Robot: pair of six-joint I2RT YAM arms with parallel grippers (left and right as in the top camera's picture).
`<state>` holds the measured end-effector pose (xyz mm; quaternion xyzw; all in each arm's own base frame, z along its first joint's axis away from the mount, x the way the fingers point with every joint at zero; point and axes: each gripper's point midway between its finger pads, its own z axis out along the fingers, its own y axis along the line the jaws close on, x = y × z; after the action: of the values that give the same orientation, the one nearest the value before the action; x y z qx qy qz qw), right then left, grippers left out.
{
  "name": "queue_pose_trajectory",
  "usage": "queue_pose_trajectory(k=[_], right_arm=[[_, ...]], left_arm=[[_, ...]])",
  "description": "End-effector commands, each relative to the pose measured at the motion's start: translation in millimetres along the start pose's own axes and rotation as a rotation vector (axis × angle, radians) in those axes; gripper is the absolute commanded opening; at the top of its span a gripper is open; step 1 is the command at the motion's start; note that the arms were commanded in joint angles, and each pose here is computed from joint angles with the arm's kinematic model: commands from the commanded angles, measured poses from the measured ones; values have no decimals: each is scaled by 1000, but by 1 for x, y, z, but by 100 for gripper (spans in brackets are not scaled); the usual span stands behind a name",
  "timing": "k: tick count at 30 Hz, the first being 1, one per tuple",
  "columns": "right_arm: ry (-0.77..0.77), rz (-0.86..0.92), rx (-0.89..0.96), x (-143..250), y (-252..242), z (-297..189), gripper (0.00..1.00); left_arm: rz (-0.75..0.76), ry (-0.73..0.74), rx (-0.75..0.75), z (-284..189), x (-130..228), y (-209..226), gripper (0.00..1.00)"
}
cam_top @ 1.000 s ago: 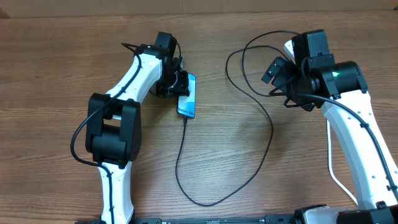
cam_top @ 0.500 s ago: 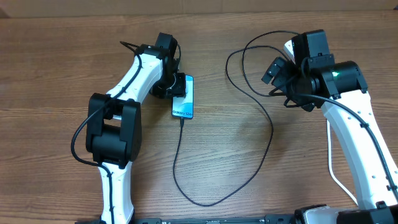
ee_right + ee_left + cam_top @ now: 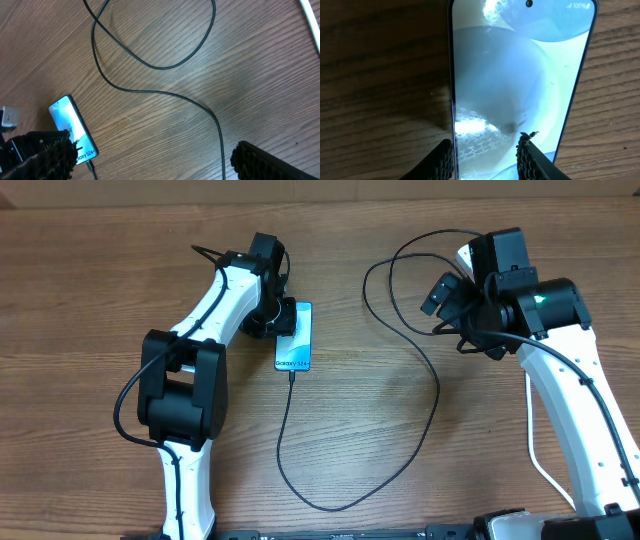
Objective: Plug charger to phone and switch on socket
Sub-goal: 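Lower the phone flat onto the table with the left gripper, then open the left gripper, raise it, and move the right gripper to the power strip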
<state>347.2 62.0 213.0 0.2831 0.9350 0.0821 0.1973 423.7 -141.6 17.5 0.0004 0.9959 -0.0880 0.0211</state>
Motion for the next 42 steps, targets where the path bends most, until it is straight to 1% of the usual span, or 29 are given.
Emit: queue_pose_trajectory(k=[1,4,8,9,13,14,15,18,19,22,28,34,37,42], right_arm=[[-11,-8,20,-3,-3,3,100],[46,-157,-63,6,12,3,100],[65,-165,-66,-3,13,0,100],[68,-165,-59,-8,11,-1,100],[89,-154,-11,-32,-3,-7,100],[92,-139,1,-40,-7,-8,100],[89,-117,12,-51,-12,-8,100],[38,-47,30,-87,-27,-2,100],[-29,-5,54,-113,-42,5,100],[-121,41,113,-146,-65,15,100],[-244,92,199,-188,-96,44,100],[-295,99,317,-208,-118,80,100],[-278,33,337,-212,-121,104,100],[-218,8,366,-206,-131,146,100]], left_arm=[[-9,-11,-7,-10,-7,1,36],[-6,-73,13,-42,-23,-4,36],[2,-195,47,-104,-46,-15,36],[6,-229,54,-121,-50,-18,37],[20,-357,75,-183,-58,-26,51],[24,-385,81,-195,-58,-28,66],[29,-412,87,-207,-58,-30,100],[22,-455,49,-221,-59,-23,100],[15,-462,17,-221,-59,-18,100],[10,-452,-1,-217,-59,-14,100],[10,-450,-1,-216,-59,-14,100],[10,-450,0,-216,-59,-15,100],[11,-450,0,-216,-59,-15,100],[10,-450,0,-216,-59,-15,100]])
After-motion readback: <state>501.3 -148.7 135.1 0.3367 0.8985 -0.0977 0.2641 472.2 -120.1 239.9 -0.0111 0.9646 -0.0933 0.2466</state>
